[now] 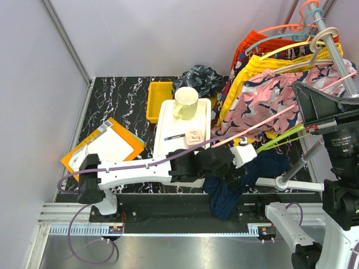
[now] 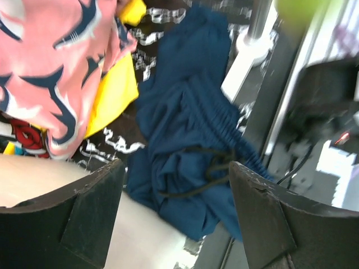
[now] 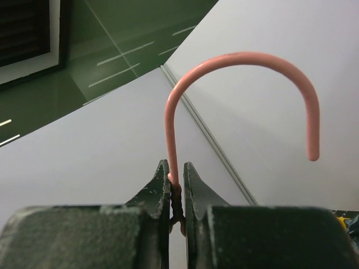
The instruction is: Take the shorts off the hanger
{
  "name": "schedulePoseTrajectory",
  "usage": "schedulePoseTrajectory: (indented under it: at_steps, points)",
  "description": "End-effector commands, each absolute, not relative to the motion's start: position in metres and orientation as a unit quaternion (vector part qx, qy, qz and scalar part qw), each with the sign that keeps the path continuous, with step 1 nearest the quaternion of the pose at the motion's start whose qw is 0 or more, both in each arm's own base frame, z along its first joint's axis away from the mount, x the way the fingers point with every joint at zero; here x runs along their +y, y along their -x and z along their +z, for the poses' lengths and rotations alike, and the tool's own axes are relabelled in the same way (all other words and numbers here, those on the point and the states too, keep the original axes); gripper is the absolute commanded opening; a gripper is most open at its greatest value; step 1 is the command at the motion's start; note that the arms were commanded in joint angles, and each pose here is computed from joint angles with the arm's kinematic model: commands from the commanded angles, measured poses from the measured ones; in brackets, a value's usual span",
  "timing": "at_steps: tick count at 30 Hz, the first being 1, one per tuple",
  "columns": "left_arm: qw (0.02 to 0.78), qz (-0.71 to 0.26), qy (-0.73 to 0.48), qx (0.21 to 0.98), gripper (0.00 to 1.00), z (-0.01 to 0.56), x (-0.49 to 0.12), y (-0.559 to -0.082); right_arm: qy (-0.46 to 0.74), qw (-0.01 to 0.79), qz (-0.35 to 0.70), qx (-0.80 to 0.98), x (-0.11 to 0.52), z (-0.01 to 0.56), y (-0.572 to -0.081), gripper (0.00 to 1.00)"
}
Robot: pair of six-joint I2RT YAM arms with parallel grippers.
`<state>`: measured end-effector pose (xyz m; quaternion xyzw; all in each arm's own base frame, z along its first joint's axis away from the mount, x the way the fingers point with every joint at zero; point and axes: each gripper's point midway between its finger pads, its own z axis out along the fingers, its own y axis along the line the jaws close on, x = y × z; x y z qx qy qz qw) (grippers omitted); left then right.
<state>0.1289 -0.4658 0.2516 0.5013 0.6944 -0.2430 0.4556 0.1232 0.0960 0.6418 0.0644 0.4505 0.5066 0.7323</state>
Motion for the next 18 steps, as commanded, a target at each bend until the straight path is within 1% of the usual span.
schedulePoseTrajectory:
  at_steps: [1,5,7,9,11,12,18]
  points:
    - [0.471,-0.191,-0.529,0.68,0.8,0.237,-0.462,-0.135,-0.062,0.753,0.49,0.434,0.09,0.65,-0.116,0.0]
    - [0.454,-0.17,-0.548,0.681,0.83,0.215,-0.462,-0.136,-0.074,0.747,0.487,0.447,0.09,0.64,-0.132,0.0]
    - [0.453,-0.153,-0.552,0.683,0.92,0.208,-0.463,-0.14,-0.078,0.742,0.487,0.453,0.091,0.636,-0.139,0.0]
    - [0.442,-0.136,-0.564,0.684,0.95,0.198,-0.466,-0.142,-0.081,0.737,0.489,0.46,0.092,0.632,-0.147,0.0]
    - [0.421,-0.117,-0.584,0.684,0.97,0.181,-0.467,-0.144,-0.079,0.735,0.493,0.458,0.094,0.632,-0.149,0.0]
    - [0.417,-0.118,-0.588,0.682,0.98,0.182,-0.471,-0.144,-0.078,0.735,0.493,0.459,0.094,0.631,-0.151,0.0]
    - [0.378,-0.113,-0.601,0.695,0.99,0.157,-0.469,-0.155,-0.075,0.74,0.489,0.456,0.093,0.633,-0.148,0.0]
